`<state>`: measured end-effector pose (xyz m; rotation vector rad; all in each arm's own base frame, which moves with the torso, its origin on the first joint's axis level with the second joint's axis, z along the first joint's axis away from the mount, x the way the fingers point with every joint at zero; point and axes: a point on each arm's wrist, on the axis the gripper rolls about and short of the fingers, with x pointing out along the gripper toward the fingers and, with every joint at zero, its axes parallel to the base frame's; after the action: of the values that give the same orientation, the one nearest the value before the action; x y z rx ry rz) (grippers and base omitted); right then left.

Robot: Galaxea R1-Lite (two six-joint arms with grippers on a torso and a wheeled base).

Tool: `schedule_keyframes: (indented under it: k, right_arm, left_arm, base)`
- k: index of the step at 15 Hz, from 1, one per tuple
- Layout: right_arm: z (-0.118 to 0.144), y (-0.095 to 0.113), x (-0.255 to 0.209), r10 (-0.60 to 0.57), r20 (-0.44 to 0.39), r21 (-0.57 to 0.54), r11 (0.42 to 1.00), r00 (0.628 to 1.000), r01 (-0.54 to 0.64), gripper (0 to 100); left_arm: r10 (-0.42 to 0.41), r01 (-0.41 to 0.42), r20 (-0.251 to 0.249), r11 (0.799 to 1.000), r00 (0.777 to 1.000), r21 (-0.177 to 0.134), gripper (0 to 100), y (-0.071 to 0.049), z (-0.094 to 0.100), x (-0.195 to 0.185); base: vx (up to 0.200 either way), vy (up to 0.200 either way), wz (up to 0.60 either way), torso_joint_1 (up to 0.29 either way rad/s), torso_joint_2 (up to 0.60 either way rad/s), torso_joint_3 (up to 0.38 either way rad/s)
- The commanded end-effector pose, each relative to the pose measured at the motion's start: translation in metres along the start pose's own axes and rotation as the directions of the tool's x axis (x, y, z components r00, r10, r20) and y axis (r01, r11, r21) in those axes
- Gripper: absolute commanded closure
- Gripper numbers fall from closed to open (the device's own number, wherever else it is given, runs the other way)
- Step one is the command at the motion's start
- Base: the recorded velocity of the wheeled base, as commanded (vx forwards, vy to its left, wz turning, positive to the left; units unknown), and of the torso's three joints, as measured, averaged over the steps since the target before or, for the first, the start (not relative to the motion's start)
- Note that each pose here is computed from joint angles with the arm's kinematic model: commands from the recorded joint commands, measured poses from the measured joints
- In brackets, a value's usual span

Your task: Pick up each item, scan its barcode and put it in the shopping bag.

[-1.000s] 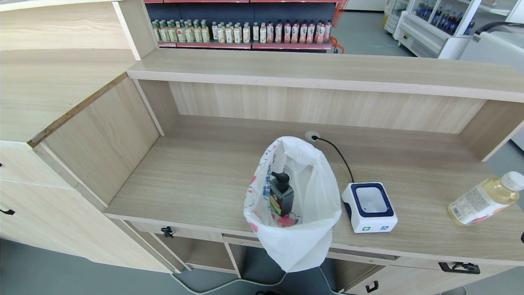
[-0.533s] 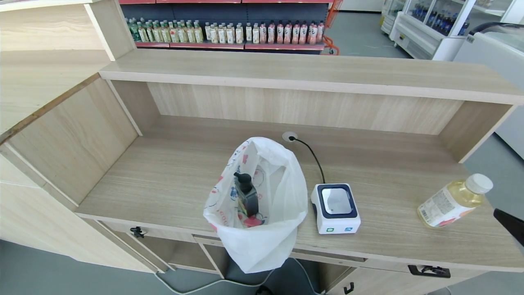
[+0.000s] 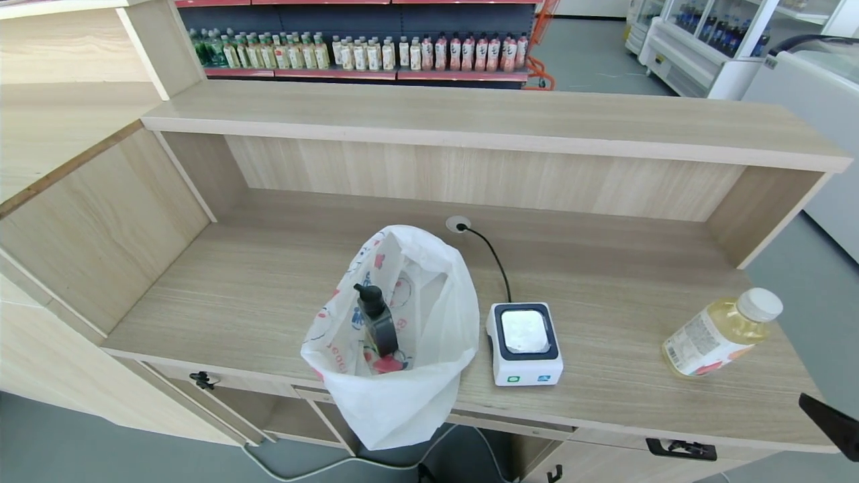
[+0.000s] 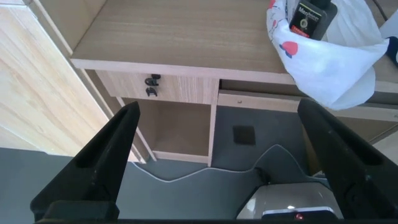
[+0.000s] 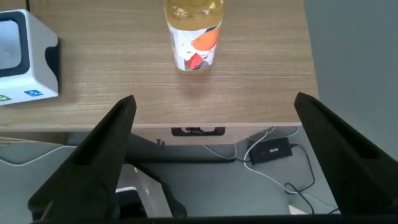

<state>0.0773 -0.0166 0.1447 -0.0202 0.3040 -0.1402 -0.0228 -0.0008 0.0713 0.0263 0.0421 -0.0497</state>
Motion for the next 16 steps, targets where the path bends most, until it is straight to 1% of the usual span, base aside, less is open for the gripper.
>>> schedule_keyframes:
  k: [1, 5, 7, 8, 10, 11, 12, 14, 16]
  right_arm:
    - [0.001, 0.0, -0.003, -0.001, 0.019, -0.002, 1.0, 1.0, 0.001, 0]
    - [0.0, 0.0, 0.0, 0.0, 0.002, 0.002, 1.0, 1.0, 0.0, 0]
    - [0.003, -0.001, 0.006, 0.004, -0.019, 0.01, 1.0, 1.0, -0.004, 0]
    - [0.012, -0.001, 0.014, 0.015, -0.023, 0.024, 1.0, 1.0, -0.015, 0]
    - [0.021, 0.0, 0.024, 0.062, 0.004, 0.045, 0.997, 0.998, -0.062, 0]
    - [0.025, 0.001, 0.033, 0.084, 0.034, 0.039, 0.996, 0.996, -0.085, 0]
    - [0.028, 0.001, 0.04, 0.111, 0.045, 0.036, 0.993, 0.993, -0.112, 0]
    - [0.028, 0.003, 0.045, 0.171, 0.046, 0.032, 0.984, 0.984, -0.173, 0]
    - [0.027, 0.012, 0.047, 0.25, 0.047, 0.035, 0.967, 0.967, -0.252, 0]
  left_arm:
    - [-0.001, 0.001, 0.0, 1.0, 1.0, -0.001, 0, 0.0, 0.0, 0.0]
    - [-0.001, 0.001, 0.0, 1.0, 1.0, -0.001, 0, 0.0, 0.0, 0.0]
    - [-0.001, 0.001, 0.0, 1.0, 1.0, -0.001, 0, 0.0, 0.0, 0.0]
    - [-0.003, 0.003, 0.0, 1.0, 1.0, 0.004, 0, 0.0, 0.0, 0.0]
    - [-0.003, 0.003, -0.002, 1.0, 1.0, 0.005, 0, 0.0, 0.0, 0.0]
    - [-0.003, 0.003, -0.002, 1.0, 1.0, 0.005, 0, 0.0, 0.0, 0.0]
    - [-0.003, 0.003, 0.0, 1.0, 1.0, 0.005, 0, 0.0, 0.0, 0.0]
    - [-0.003, 0.003, 0.0, 1.0, 1.0, 0.002, 0, 0.0, 0.0, 0.0]
    - [-0.003, 0.003, 0.0, 1.0, 1.0, 0.004, 0, 0.0, 0.0, 0.0]
  base:
    - [-0.2, -0.2, 0.0, 0.027, 0.01, -0.012]
    - [-0.2, -0.2, 0.0, 0.0, 0.0, 0.002]
    - [0.0, 0.0, 0.0, 0.0, 0.0, 0.0]
    - [0.0, 0.0, 0.0, 0.0, 0.0, 0.0]
    - [0.0, -0.2, 0.0, 0.01, 0.0, 0.002]
    - [0.0, -0.2, 0.0, 0.002, 0.0, 0.002]
    - [0.0, -0.2, 0.0, 0.002, 0.0, 0.002]
    - [0.0, -0.2, 0.0, 0.017, 0.01, 0.0]
    - [0.0, 0.0, 0.0, 0.0, 0.0, 0.0]
